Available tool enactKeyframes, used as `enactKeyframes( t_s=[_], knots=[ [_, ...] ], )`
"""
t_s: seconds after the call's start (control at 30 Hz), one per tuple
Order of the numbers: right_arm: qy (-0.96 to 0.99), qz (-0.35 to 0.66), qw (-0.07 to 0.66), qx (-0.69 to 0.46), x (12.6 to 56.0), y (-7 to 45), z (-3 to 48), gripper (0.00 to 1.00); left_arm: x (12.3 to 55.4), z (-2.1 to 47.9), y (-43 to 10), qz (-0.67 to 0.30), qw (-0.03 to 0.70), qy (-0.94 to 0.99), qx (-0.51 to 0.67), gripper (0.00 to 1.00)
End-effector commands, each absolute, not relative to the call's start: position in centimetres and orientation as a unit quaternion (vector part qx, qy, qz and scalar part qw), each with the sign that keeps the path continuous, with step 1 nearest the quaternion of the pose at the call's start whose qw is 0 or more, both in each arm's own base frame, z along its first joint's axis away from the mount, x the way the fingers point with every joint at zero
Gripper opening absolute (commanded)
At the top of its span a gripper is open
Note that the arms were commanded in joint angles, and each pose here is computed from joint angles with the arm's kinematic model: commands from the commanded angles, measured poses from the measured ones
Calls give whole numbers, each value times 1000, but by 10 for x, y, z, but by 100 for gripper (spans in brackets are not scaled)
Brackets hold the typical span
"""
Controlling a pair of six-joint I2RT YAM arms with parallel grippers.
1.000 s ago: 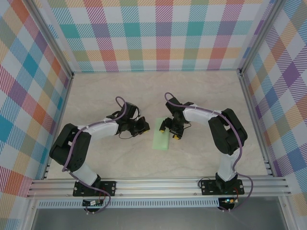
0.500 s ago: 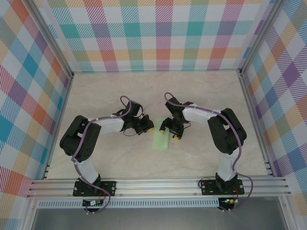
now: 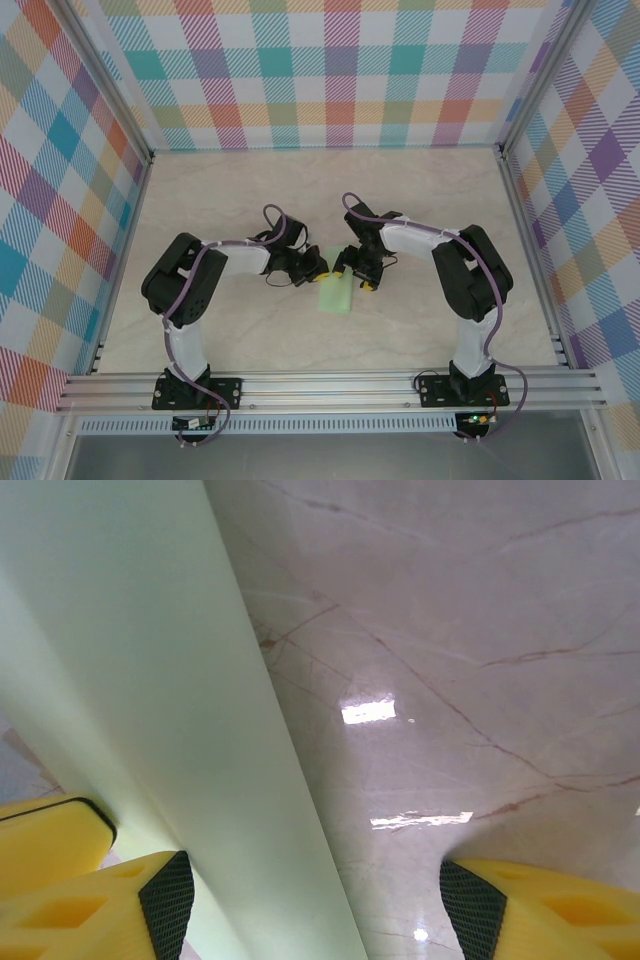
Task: Fold a paper plane with a square sheet of paper (pick it up from the middle)
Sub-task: Hold the square sheet of paper at the center of the table.
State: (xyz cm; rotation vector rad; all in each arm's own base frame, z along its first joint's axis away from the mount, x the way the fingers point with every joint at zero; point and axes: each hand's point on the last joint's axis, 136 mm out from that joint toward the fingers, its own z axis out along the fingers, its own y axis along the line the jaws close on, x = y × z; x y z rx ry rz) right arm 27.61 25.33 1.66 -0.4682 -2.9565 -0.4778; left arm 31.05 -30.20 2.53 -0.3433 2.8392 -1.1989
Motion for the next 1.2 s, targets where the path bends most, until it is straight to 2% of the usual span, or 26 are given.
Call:
enactKeyframes(
  t_s=[0.0,0.3,0.47,0.63,0.67,0.8,0.93,1.03,1.17],
  knots=[
    [-981,-70,85,-160,253,225,-39,71,306,17,-304,-374,7,921,-112,0],
    [-983,-101,64,-141,262,235,-23,73,296,-4,-284,-319,3,941,-115,0],
    [-984,-151,3,-96,283,247,27,75,291,-12,-281,-312,-5,943,-116,0],
    [-967,-227,-53,-99,293,247,70,74,289,-18,-278,-304,-6,945,-119,0],
    [-961,-251,-60,-96,294,250,76,72,288,-19,-277,-303,-6,946,-119,0],
    [-936,-337,-70,-72,290,269,94,43,288,-21,-277,-303,-9,946,-118,0],
    [-921,-383,-50,-60,286,284,90,16,287,-22,-276,-299,-10,947,-117,0],
    [-916,-393,-40,-63,285,288,80,2,287,-23,-276,-296,-10,948,-116,0],
    [-917,-391,-33,-68,284,286,67,0,287,-23,-275,-295,-10,948,-117,0]
  ],
)
